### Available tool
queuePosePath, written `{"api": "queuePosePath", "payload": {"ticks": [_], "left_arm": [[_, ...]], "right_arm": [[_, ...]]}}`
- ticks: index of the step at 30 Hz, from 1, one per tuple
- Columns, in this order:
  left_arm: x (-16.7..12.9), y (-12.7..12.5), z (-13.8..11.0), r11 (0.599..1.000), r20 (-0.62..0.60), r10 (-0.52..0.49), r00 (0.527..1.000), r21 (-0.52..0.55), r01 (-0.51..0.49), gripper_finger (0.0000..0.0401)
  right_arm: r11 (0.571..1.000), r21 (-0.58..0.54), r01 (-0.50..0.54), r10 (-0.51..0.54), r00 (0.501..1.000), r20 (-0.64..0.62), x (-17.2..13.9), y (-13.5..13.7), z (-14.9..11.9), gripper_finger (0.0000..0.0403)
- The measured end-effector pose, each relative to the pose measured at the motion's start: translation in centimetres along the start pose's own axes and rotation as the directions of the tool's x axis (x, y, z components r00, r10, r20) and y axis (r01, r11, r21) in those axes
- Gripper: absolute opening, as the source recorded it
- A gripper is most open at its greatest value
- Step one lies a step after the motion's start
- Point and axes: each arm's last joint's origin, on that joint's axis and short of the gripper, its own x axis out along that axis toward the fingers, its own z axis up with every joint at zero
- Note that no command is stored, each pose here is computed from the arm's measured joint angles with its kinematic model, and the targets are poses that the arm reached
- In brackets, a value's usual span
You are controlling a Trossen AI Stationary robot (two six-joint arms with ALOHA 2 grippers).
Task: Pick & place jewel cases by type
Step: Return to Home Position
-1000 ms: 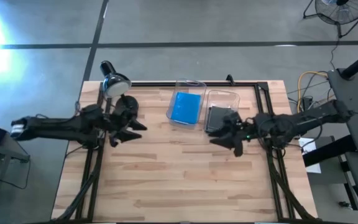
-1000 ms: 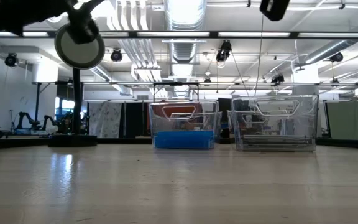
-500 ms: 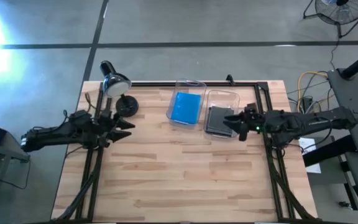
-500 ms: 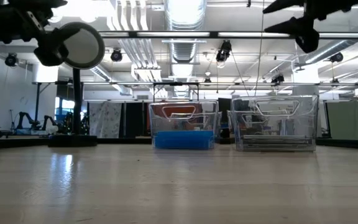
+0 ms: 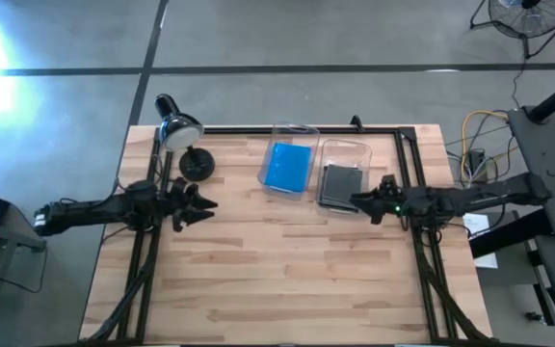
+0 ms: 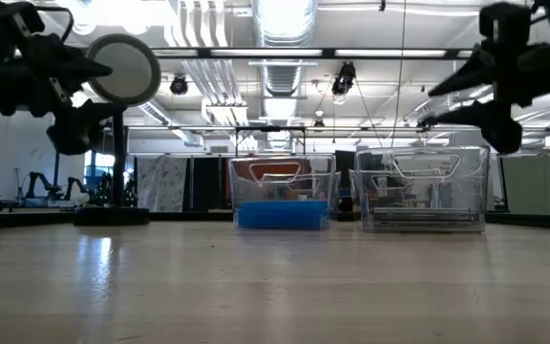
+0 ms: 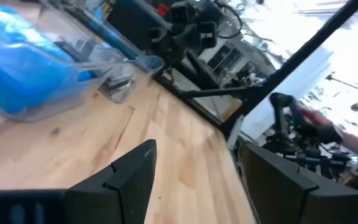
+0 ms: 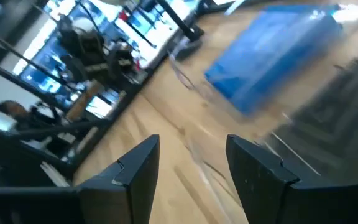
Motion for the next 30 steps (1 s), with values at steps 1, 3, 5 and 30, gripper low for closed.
{"api": "queuePosePath", "payload": {"ticks": [1, 3, 5, 30], "left_arm": [[0.0, 0.0, 0.0, 1.000, -0.001, 0.009, 1.000, -0.002, -0.009, 0.0214], [-0.1, -0.1, 0.0, 1.000, 0.017, -0.005, 1.000, 0.002, 0.005, 0.0213], [-0.5, -0.4, 0.3, 0.999, 0.055, -0.038, 0.998, 0.013, 0.037, 0.0214], [-1.0, -1.0, 0.7, 0.995, 0.120, -0.102, 0.988, 0.036, 0.098, 0.0214]], "right_arm": [[1.000, -0.007, 0.013, -0.013, 1.000, -0.009, 0.1, -0.4, -0.4, 0.0181], [0.999, -0.020, 0.040, -0.041, 0.999, -0.028, 0.2, -1.4, -1.1, 0.0183], [0.998, -0.027, 0.053, -0.054, 0.998, -0.032, 0.2, -2.3, -1.8, 0.0182], [0.935, 0.096, -0.342, 0.309, 0.915, 0.259, -2.8, -1.7, 0.3, 0.0182]]}}
